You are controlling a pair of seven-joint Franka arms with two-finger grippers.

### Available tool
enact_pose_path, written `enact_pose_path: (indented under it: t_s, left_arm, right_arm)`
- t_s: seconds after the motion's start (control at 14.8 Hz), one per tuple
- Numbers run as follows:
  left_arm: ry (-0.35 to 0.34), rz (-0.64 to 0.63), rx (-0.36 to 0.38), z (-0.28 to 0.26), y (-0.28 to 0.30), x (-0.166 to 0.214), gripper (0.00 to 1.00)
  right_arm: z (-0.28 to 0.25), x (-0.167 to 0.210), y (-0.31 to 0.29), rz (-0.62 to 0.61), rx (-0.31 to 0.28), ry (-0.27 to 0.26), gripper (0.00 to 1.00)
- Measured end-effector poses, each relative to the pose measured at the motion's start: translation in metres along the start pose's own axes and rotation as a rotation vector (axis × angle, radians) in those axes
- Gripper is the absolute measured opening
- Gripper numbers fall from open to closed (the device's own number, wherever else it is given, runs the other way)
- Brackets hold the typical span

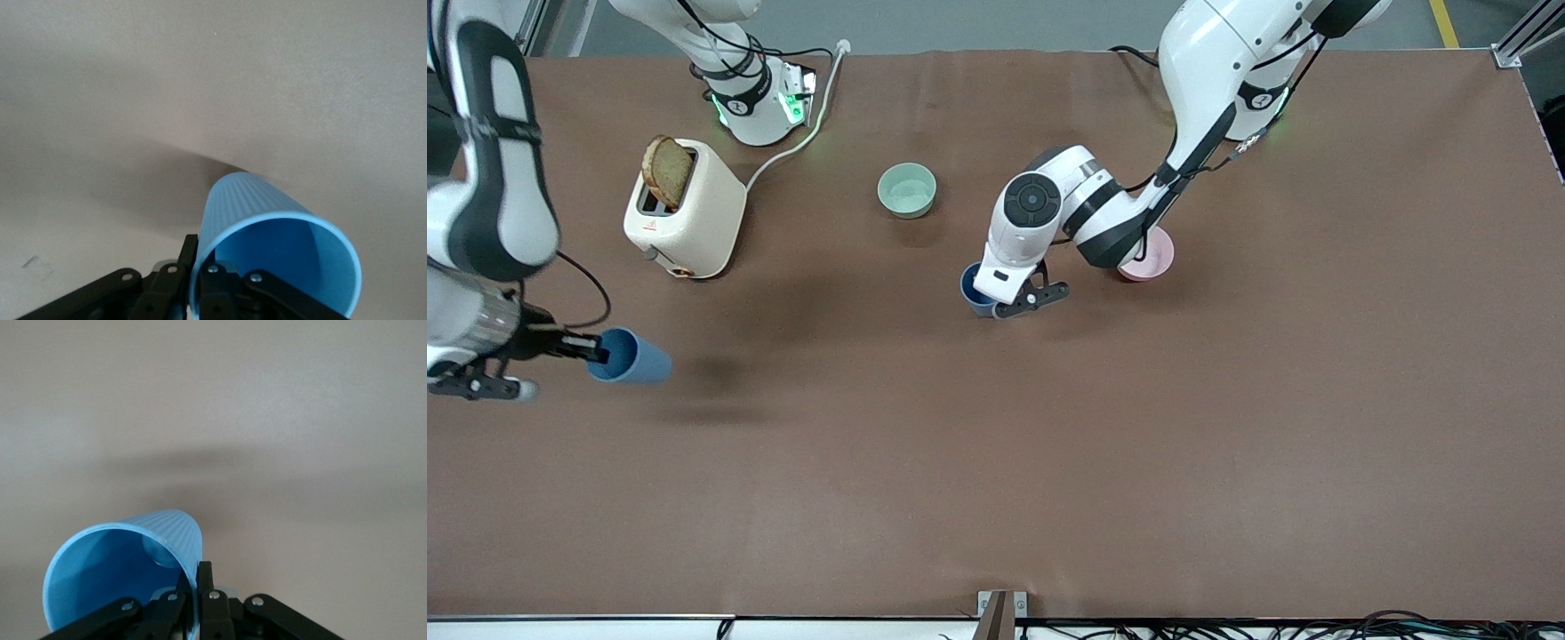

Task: Stack blue cups with both arms
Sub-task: 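Place the cup mid-table with the left gripper while the right gripper lifts another, then open and withdraw the left gripper while the right gripper carries its cup over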

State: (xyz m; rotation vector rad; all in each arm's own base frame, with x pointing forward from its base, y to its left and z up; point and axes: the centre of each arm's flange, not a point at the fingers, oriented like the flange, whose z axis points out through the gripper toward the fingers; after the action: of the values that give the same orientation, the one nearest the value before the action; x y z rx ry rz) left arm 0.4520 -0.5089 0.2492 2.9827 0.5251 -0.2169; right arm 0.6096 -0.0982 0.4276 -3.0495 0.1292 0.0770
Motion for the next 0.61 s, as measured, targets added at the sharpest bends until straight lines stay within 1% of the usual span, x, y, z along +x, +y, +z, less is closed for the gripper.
enact_pose_path:
  t_s: [0.07,0.14,0.2,0.27,0.34,0.41,0.54,0.61]
  left_arm:
    - [0.001,-0.004,-0.003,0.001,0.0,0.003,0.09]
    - [0.005,-0.009,-0.008,-0.001,0.0,0.007,0.12]
    - [0.017,-0.01,-0.014,-0.005,0.0,0.012,0.19]
    - [0.044,-0.005,-0.02,-0.011,0.001,0.021,0.28]
    - [0.081,0.002,-0.025,-0.022,0.002,0.033,0.4]
    - [0.115,0.002,-0.022,-0.037,0.001,0.047,0.49]
    - [0.176,-0.02,0.017,-0.089,-0.009,0.084,0.67]
    - [0.198,-0.025,0.04,-0.125,-0.018,0.103,0.75]
  right_arm:
    - [-0.023,-0.009,-0.003,-0.006,0.004,0.006,0.04]
    - [-0.044,-0.019,-0.005,-0.014,0.0,0.011,0.05]
    - [-0.063,-0.028,-0.006,-0.021,-0.01,0.017,0.05]
    - [-0.079,-0.037,-0.007,-0.026,-0.015,0.022,0.05]
    - [-0.094,-0.045,-0.008,-0.03,-0.018,0.028,0.05]
    - [-0.108,-0.051,-0.009,-0.035,-0.022,0.035,0.05]
    - [-0.136,-0.057,-0.016,-0.05,-0.033,0.046,0.05]
    - [-0.146,-0.057,-0.022,-0.062,-0.035,0.056,0.05]
